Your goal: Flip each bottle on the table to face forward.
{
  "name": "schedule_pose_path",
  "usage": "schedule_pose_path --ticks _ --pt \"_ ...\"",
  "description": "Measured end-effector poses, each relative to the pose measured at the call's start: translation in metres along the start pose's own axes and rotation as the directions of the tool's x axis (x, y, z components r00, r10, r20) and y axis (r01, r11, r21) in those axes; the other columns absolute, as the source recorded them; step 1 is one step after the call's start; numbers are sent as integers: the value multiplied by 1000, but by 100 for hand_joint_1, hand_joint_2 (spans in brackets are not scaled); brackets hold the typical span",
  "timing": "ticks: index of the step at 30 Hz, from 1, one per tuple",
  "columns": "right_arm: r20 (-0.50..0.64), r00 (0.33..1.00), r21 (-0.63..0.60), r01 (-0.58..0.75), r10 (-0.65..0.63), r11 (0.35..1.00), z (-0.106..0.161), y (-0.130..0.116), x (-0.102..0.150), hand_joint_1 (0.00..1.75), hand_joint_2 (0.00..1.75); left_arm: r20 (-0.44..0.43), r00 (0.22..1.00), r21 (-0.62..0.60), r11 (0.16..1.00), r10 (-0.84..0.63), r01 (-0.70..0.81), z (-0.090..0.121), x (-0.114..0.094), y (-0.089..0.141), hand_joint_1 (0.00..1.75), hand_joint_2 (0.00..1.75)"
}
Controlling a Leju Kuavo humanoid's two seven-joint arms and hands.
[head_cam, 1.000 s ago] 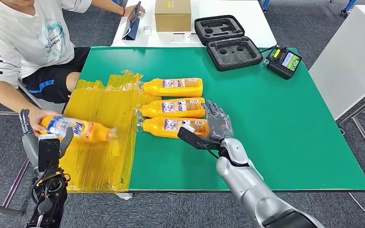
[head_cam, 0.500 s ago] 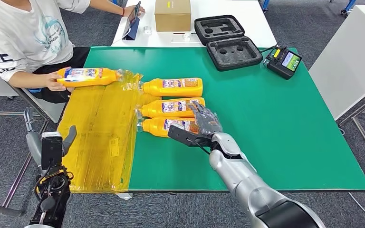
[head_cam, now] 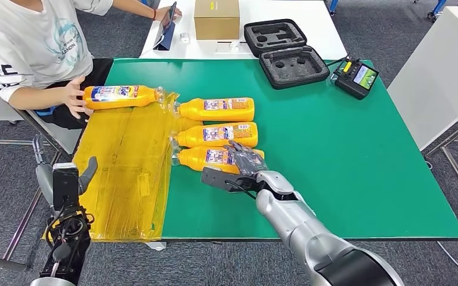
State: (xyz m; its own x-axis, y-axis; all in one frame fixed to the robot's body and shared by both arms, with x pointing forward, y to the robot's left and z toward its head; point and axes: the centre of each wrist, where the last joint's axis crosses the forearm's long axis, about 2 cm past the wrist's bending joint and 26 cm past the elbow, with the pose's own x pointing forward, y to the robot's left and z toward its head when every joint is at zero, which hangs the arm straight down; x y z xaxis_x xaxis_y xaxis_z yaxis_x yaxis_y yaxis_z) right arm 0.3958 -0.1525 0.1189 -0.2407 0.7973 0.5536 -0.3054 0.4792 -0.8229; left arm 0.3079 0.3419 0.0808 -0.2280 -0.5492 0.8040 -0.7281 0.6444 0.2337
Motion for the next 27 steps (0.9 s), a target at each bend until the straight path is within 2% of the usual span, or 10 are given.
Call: schedule_pose_path --ticks 7,15,21,23,24,27 --pt "-12 1000 32 -9 9 999 -1 1 0 0 175 -5 1000 -1 1000 1 -1 1 -1 0 0 175" --pt "-100 995 100 -1 11 995 -4 -3 1 0 175 -18 1000 -1 1000 3 -3 3 -2 0 0 175" --pt "-125 992 113 -1 16 994 -3 -3 -3 0 175 -24 1000 -4 1000 1 -1 4 -3 0 0 175" --pt "-126 992 115 -2 16 993 -3 -3 -4 5 175 -24 1000 -4 1000 1 -1 4 -3 0 0 175" --pt "-127 992 115 -2 17 993 -3 -3 -4 19 175 -24 1000 -4 1000 1 -1 4 -3 0 0 175" --pt "-130 991 113 4 10 994 -3 -3 -4 119 175 -27 1000 -4 1000 2 -3 4 -4 -1 0 175"
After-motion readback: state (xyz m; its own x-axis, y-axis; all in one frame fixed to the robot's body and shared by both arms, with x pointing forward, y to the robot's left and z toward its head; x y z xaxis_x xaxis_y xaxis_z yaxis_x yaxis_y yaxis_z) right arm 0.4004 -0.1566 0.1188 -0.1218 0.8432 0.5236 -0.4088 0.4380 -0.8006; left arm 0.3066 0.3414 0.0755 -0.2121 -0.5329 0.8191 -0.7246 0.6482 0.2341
